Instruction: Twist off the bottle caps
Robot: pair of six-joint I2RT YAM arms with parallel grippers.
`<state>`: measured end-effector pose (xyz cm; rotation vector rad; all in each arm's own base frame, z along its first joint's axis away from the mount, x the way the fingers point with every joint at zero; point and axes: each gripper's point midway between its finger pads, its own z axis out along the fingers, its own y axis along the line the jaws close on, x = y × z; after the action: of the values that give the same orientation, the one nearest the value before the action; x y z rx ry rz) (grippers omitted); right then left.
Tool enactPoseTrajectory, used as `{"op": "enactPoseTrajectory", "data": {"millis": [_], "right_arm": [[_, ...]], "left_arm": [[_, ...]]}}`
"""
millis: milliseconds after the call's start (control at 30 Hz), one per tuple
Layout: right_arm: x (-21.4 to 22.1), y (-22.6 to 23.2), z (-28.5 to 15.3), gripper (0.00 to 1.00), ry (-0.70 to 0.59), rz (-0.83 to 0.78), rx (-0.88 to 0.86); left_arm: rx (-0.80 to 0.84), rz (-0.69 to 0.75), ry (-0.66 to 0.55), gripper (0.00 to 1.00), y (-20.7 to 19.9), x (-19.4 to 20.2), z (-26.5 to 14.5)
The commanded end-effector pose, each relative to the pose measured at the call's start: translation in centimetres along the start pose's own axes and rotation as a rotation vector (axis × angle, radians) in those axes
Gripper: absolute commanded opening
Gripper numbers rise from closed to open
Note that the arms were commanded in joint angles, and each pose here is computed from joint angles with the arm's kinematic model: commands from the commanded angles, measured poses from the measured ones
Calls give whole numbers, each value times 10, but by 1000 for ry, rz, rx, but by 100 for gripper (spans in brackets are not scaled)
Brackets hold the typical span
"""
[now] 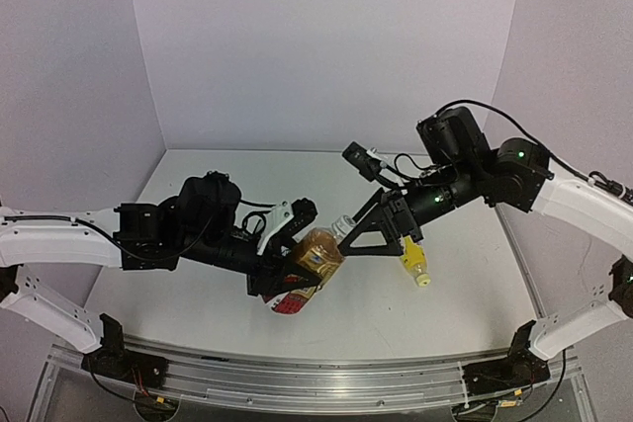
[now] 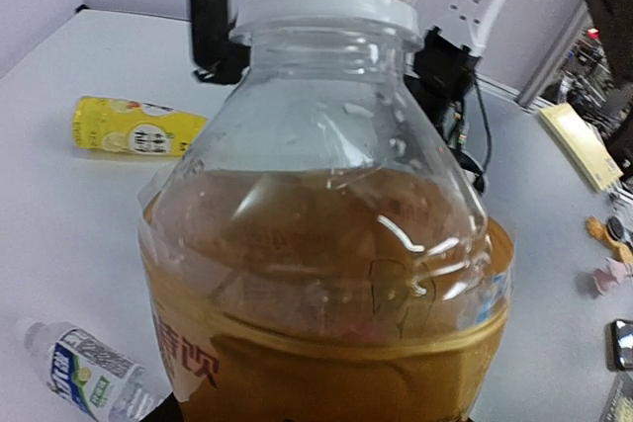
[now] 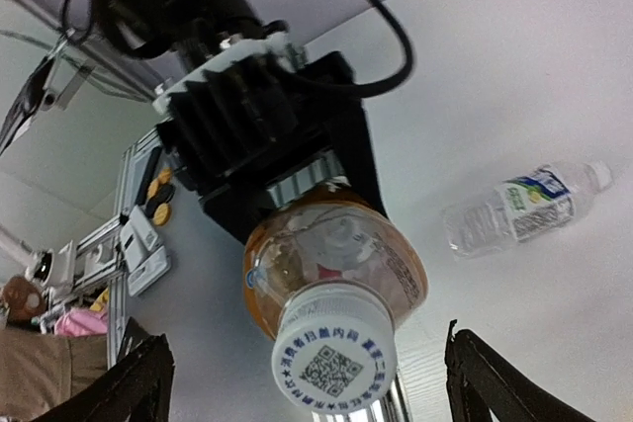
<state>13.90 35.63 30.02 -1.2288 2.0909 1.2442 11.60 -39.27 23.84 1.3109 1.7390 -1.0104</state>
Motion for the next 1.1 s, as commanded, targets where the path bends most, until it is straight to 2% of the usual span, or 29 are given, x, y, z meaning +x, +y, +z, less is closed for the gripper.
{"op": "enactPoseTrajectory", "data": {"millis": [0, 133, 267, 500, 767, 1067], "right_arm": [[-30, -43, -45, 92, -214, 225, 366], [-35, -58, -53, 93, -282, 369, 448], [-40, -77, -45, 90, -309, 500, 506], [-51, -90, -36, 78, -330, 600, 526], [-43, -102, -14, 67, -270, 714, 479], [-37, -97, 3, 58, -207, 762, 412]], "left_arm": [[-346, 46, -13, 0, 59, -27, -8], [-459, 103, 73, 0, 82, -16, -1], [-483, 132, 140, 0, 89, -8, 10], [-469, 133, 114, 0, 88, -13, 16], [-457, 122, 86, 0, 85, -17, 14], [-475, 101, 100, 0, 89, -13, 18]]}}
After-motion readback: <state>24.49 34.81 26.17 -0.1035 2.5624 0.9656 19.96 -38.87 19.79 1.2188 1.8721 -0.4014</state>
